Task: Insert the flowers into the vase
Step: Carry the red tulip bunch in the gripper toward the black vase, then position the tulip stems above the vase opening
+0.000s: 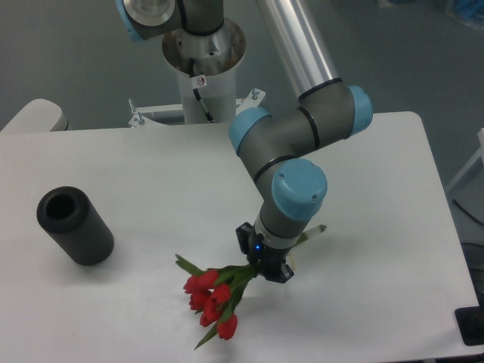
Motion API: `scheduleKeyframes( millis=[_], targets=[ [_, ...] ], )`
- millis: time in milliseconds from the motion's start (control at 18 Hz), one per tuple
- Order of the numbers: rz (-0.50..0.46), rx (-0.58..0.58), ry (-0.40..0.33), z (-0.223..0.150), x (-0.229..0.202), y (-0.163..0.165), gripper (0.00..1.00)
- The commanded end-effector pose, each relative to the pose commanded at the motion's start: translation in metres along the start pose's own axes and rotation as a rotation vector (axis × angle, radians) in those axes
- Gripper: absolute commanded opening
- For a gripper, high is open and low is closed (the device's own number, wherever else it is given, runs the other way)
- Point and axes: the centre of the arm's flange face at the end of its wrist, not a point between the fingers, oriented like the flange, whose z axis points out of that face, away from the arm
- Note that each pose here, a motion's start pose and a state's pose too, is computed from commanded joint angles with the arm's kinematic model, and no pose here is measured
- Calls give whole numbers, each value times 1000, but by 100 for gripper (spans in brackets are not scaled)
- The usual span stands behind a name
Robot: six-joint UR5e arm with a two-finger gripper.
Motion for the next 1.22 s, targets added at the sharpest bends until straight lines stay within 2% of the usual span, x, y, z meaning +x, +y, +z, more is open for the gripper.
scheduleKeyframes(
  millis=[333,556,722,833,1000,1222],
  targets=[
    [-75,142,45,-15,18,-17,6],
    [-139,285,84,-37,30,-38,2],
    [-131,382,99,-59,42,-53,2],
    [-108,465,130,-71,54,-70,2],
    [-131,553,182,-84,67,-90,2],
    [-74,656,202,-100,90,-113,3]
  ],
)
